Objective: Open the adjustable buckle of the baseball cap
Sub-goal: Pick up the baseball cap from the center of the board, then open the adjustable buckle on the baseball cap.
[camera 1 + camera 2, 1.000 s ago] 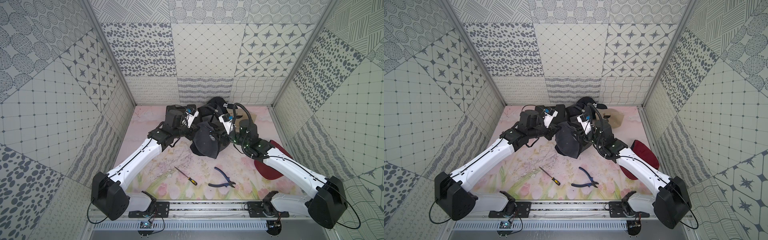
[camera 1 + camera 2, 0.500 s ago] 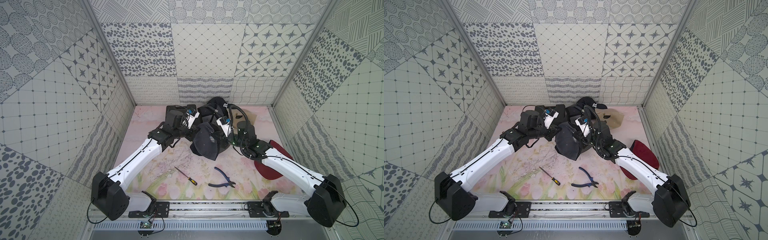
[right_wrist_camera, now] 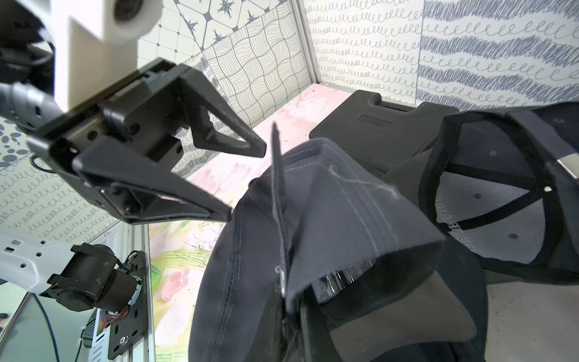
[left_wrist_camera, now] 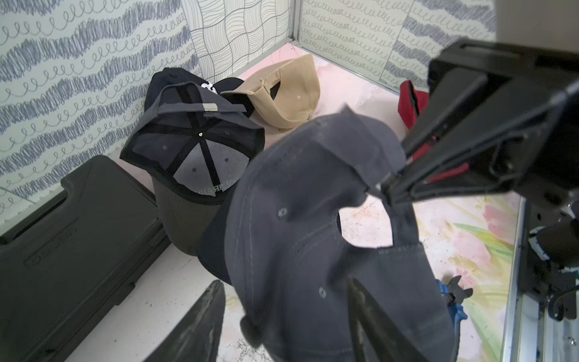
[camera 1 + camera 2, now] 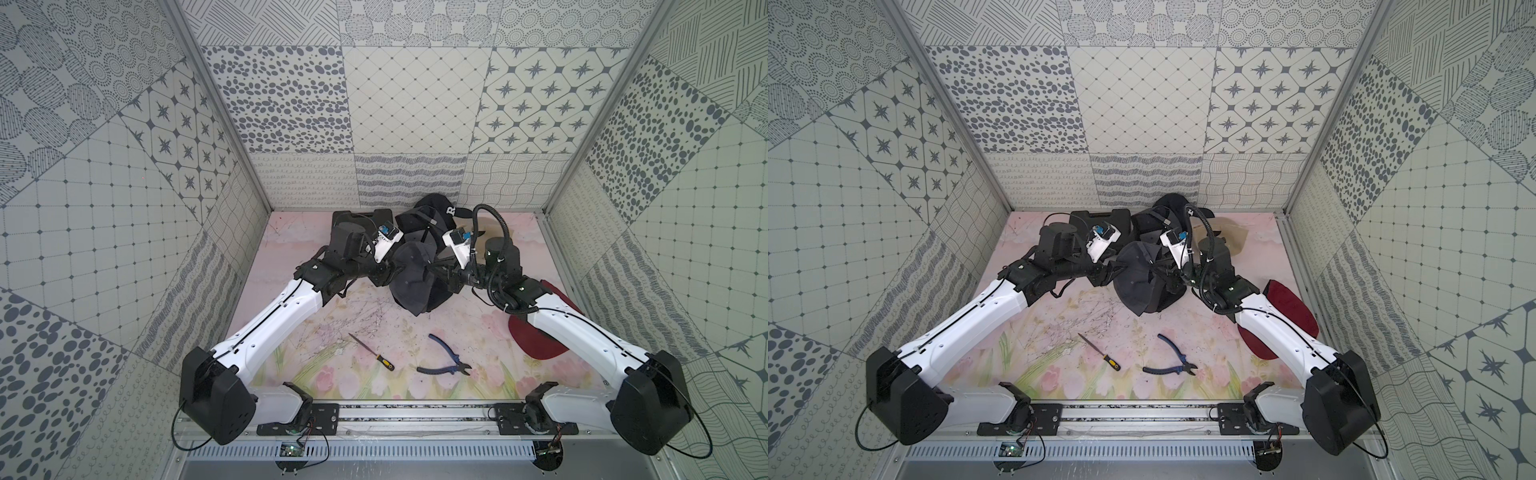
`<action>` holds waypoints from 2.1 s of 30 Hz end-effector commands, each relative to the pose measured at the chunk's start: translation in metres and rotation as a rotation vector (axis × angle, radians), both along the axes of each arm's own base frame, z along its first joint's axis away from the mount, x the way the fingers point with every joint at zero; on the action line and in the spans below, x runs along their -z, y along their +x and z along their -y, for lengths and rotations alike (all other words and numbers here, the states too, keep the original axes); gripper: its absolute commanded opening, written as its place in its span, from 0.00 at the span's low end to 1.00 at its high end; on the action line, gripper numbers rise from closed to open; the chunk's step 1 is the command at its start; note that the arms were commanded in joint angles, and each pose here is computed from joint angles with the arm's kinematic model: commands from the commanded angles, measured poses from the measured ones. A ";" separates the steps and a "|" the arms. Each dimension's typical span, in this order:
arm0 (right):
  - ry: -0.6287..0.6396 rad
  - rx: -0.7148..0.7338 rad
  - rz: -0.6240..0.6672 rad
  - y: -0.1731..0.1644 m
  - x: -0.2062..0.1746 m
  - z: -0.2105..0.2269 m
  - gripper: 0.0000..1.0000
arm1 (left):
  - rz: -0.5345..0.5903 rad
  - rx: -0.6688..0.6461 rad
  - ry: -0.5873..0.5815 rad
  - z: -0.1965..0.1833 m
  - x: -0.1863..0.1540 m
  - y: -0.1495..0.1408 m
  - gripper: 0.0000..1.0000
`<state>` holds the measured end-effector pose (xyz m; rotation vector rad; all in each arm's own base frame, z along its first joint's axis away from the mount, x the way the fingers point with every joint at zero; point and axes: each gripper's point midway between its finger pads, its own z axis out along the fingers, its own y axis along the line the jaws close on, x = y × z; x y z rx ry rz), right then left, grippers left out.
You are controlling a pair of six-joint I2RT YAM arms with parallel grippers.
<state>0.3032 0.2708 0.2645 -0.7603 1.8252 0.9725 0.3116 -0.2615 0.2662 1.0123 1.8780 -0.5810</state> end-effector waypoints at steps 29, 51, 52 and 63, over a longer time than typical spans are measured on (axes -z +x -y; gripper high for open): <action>0.154 -0.394 -0.064 -0.038 -0.034 -0.014 0.00 | 0.506 0.508 -0.013 0.051 -0.028 -0.028 0.61; 0.190 -0.341 -0.091 -0.017 -0.029 -0.012 0.02 | 0.401 0.591 -0.023 0.064 -0.021 -0.037 0.00; 0.189 -0.312 -0.088 -0.012 -0.029 -0.010 0.08 | 0.395 0.584 -0.026 0.063 -0.021 -0.037 0.00; 0.126 -0.051 0.010 -0.004 -0.048 0.035 0.58 | 0.279 0.458 -0.047 0.066 -0.015 -0.016 0.00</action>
